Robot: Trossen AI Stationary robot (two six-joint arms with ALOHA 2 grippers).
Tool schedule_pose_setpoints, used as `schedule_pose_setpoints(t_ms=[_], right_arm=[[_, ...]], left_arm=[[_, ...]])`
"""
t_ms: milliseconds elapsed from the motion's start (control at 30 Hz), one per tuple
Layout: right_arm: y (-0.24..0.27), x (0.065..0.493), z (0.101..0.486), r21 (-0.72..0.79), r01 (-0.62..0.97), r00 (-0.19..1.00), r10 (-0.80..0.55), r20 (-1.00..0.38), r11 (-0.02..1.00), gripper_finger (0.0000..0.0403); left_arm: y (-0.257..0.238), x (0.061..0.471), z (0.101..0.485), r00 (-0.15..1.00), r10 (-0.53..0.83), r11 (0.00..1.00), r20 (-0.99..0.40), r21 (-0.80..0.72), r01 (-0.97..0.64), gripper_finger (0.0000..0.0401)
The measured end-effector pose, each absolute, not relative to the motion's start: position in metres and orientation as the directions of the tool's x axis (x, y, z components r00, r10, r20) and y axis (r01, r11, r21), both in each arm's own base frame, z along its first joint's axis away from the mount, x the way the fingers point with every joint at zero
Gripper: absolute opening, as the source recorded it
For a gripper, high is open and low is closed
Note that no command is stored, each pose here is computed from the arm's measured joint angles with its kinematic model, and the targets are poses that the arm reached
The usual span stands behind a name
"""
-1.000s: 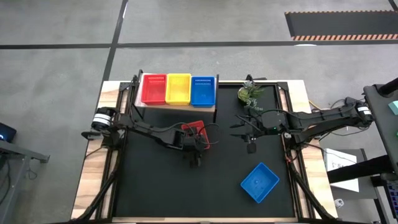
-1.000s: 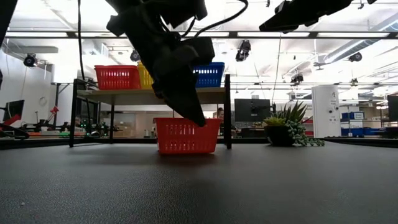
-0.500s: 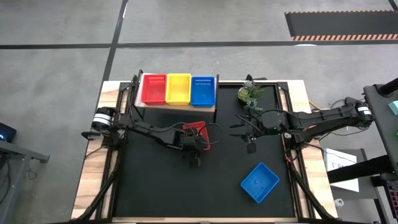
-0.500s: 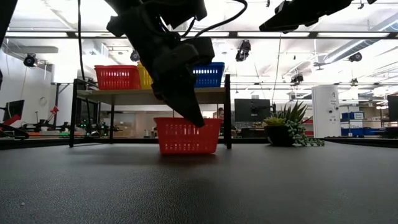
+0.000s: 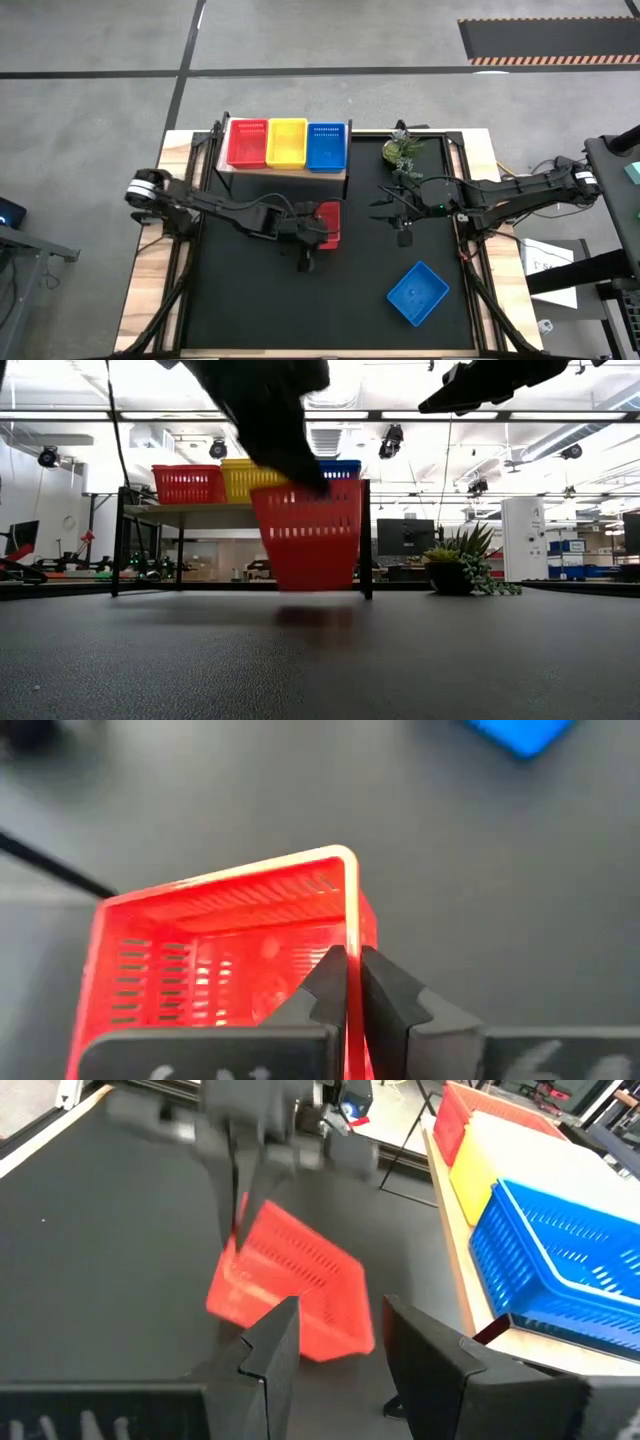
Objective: Stack baskets on shelf by color
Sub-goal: Stack the red bin on top of the red bins on the shelf
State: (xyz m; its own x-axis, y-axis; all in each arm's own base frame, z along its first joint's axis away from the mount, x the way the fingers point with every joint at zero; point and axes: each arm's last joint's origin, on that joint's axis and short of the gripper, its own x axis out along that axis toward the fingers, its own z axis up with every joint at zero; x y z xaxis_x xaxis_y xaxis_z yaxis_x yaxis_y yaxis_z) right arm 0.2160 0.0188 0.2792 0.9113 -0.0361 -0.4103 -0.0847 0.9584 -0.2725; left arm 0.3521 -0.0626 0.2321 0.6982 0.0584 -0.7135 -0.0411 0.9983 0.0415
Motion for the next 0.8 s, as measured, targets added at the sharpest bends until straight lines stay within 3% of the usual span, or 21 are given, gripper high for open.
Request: schedule_pose_setpoints(t_ms=[567,800], right_arm=[[0.019,0.216,0.279,-0.264,-0.082,0.909,-0.036,-0.414,0.961,0.0134],[0.019,0.216,0.279,-0.265,-0.082,0.909,-0.036,-0.414,0.961,0.0134]], left_arm=[[-0.092,0.283,0.348,0.896,-0.104,0.967,-0.431,0.167,0.193,0.0],[-0.086,0.254,0.397,0.94,-0.105,0.921,-0.324,0.326,0.215,0.0]])
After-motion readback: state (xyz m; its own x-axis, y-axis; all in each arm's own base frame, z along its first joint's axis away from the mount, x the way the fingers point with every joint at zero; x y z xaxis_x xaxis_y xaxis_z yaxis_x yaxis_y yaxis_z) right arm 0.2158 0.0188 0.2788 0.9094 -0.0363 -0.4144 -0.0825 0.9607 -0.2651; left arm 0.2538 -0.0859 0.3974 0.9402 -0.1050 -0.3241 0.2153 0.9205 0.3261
